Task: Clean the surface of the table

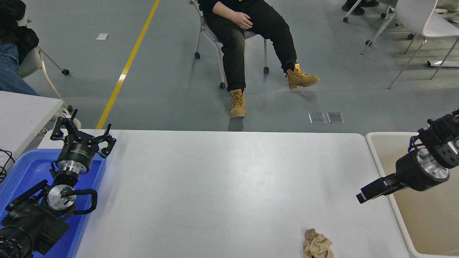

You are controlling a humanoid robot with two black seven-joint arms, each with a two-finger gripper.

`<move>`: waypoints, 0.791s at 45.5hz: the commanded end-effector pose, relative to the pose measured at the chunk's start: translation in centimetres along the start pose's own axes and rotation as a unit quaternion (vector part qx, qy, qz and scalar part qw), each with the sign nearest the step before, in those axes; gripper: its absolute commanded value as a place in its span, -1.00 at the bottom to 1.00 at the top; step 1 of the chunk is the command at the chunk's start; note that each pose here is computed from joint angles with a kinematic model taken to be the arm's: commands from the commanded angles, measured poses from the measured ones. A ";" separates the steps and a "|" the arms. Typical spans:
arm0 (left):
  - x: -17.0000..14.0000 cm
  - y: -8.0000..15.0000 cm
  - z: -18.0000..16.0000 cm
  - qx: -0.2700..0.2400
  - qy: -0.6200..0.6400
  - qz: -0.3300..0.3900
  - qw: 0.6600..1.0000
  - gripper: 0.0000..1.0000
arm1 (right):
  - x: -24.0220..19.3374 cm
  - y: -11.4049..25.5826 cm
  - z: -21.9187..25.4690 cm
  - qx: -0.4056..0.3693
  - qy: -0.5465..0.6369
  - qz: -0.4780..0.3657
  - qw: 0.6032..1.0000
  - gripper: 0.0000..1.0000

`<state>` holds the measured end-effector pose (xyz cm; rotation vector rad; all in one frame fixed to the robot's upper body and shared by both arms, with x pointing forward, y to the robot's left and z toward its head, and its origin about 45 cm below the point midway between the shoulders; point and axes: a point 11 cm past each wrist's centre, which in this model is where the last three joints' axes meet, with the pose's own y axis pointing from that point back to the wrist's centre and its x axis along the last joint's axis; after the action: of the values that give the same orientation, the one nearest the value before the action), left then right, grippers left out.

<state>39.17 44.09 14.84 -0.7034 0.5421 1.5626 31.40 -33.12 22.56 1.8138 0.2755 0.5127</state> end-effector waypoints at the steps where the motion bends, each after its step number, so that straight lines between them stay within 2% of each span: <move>1: 0.0 0.0 0.0 -0.001 0.000 0.000 1.000 1.00 | -1.3 -3.0 -2.4 0.025 0.042 -0.041 0.998 0.97; 12: 0.0 0.0 0.0 0.000 0.000 0.000 1.000 1.00 | -3.0 -6.6 -2.5 0.052 0.013 -0.047 0.997 0.97; 21: 0.0 0.0 0.0 0.000 0.000 0.000 1.000 1.00 | -4.2 -9.5 -3.4 0.088 -0.008 -0.011 0.996 0.97; 36: 0.0 0.0 0.0 0.000 0.000 0.000 1.000 1.00 | -4.4 -11.1 -3.2 0.101 -0.030 0.043 0.993 0.97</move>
<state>39.18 44.09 14.84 -0.7038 0.5420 1.5625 27.03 -29.44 13.25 1.9911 0.2988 0.4815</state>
